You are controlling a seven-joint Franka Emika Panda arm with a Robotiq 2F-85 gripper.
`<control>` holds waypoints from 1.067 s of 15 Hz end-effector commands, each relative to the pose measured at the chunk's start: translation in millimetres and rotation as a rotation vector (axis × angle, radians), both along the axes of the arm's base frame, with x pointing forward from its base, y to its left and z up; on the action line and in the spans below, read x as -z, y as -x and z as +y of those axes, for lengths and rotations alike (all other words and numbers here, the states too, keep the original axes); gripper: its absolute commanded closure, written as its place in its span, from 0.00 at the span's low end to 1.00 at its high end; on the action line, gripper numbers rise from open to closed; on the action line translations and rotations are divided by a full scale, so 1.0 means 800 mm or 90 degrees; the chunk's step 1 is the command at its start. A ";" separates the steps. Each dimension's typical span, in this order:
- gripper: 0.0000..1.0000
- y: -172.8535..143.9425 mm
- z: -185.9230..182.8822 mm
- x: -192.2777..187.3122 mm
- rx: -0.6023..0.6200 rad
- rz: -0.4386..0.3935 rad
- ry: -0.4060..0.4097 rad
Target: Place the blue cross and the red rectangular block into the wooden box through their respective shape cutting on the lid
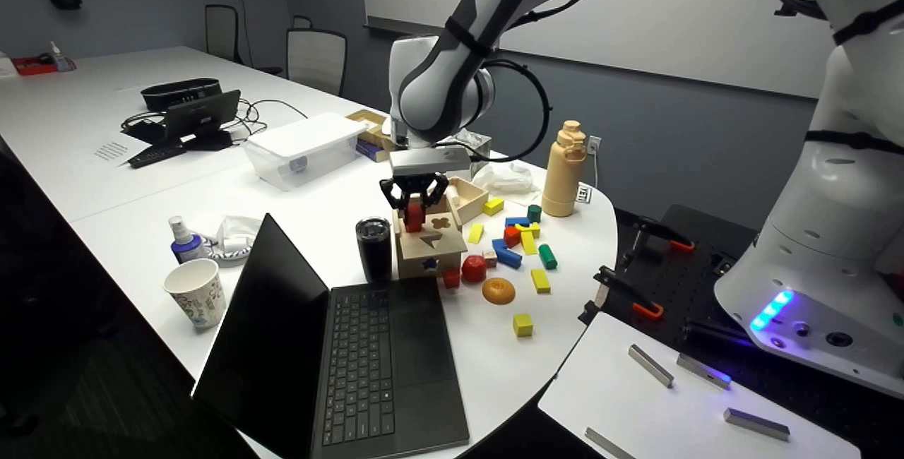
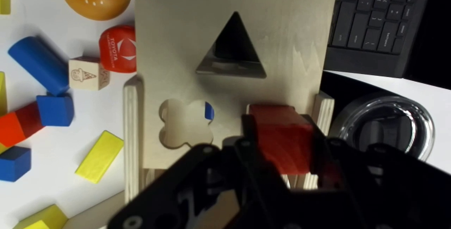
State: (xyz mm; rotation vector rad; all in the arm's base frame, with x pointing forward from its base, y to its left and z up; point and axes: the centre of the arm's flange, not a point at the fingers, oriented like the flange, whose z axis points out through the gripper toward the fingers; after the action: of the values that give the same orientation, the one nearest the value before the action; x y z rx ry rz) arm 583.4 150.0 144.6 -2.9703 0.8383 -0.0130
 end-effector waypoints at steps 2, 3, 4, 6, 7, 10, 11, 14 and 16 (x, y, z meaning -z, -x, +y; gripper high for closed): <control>0.45 0.000 0.000 0.001 0.007 0.020 -0.007; 0.40 0.000 -0.001 0.000 0.009 0.019 -0.006; 0.36 -0.001 -0.002 -0.004 0.011 0.015 -0.003; 0.21 0.000 -0.003 -0.010 0.015 0.008 0.001; 0.12 0.000 -0.003 -0.013 0.015 0.005 0.003; 0.00 0.005 0.009 -0.023 0.011 0.008 -0.012; 0.00 0.008 0.016 -0.021 0.008 0.014 -0.017; 0.00 0.033 0.048 -0.004 0.003 0.033 -0.045; 0.00 0.060 0.070 0.008 0.005 0.048 -0.061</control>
State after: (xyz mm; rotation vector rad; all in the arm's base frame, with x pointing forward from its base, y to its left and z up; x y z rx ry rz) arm 565.7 185.9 142.2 -2.9195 0.8321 0.0687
